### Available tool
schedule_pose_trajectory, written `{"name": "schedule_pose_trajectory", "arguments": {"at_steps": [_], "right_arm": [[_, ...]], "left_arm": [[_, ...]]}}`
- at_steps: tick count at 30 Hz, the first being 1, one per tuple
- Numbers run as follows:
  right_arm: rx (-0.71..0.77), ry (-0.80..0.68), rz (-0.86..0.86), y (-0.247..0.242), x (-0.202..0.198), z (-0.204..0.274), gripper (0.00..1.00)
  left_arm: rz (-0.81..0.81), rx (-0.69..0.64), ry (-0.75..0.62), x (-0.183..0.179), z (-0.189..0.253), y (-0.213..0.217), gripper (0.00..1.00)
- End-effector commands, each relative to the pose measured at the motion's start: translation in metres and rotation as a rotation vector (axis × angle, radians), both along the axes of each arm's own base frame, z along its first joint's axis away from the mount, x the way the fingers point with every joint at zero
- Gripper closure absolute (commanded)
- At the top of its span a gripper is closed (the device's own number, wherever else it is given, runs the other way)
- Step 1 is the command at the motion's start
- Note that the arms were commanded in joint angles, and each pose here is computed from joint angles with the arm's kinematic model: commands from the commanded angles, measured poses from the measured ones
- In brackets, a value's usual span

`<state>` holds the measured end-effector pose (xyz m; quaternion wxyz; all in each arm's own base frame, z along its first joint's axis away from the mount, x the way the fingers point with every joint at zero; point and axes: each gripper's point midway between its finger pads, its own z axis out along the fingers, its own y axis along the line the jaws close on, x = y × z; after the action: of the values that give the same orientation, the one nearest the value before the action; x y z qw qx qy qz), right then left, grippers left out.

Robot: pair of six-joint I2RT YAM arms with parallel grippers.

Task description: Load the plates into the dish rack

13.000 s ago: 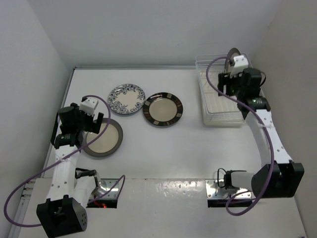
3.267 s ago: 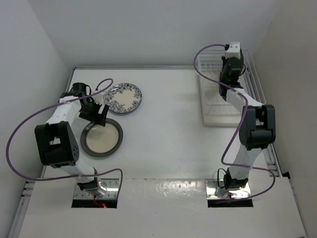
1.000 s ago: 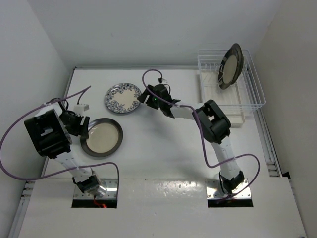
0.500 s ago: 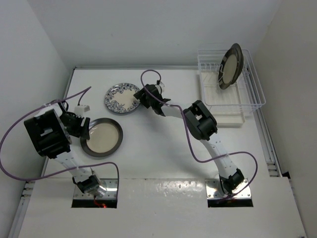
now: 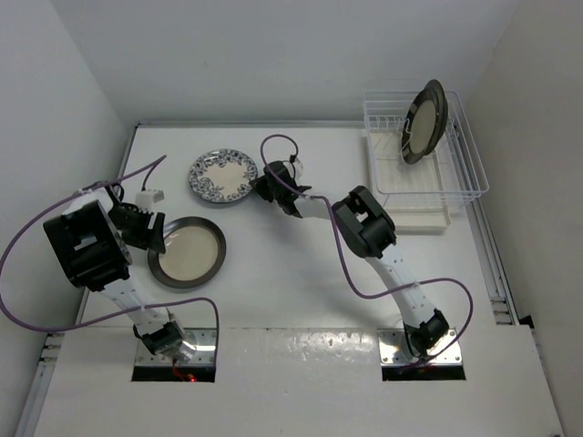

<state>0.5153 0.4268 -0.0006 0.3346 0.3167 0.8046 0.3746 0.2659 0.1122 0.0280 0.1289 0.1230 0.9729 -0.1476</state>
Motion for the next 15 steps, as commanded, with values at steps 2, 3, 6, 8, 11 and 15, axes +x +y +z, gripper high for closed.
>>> {"name": "schedule_pose_trajectory", "arguments": {"at_steps": [2, 3, 6, 8, 11, 15], "right_arm": [[-0.007, 0.015, -0.026, -0.03, -0.01, -0.003, 1.0], [0.024, -0.033, -0.037, -0.034, -0.003, 0.012, 1.0], [0.007, -0.072, -0.049, -0.067, -0.017, 0.026, 1.0], [-0.074, -0.075, -0.017, -0.093, -0.037, 0.023, 1.0], [-0.136, -0.011, 0.061, -0.125, -0.079, -0.005, 1.0], [-0.134, -0.029, 0.169, -0.153, -0.129, 0.008, 1.0]], "left_arm": [[0.002, 0.005, -0.064, 0.013, 0.017, 0.007, 0.27], [0.012, 0.011, -0.074, 0.017, 0.021, 0.01, 0.27], [0.023, 0.04, -0.106, 0.025, 0.035, 0.016, 0.27], [0.024, 0.064, -0.128, 0.032, 0.043, 0.022, 0.27], [-0.002, 0.099, -0.142, 0.041, 0.051, 0.018, 0.27], [-0.017, 0.12, -0.193, 0.056, 0.07, 0.012, 0.26]]}}
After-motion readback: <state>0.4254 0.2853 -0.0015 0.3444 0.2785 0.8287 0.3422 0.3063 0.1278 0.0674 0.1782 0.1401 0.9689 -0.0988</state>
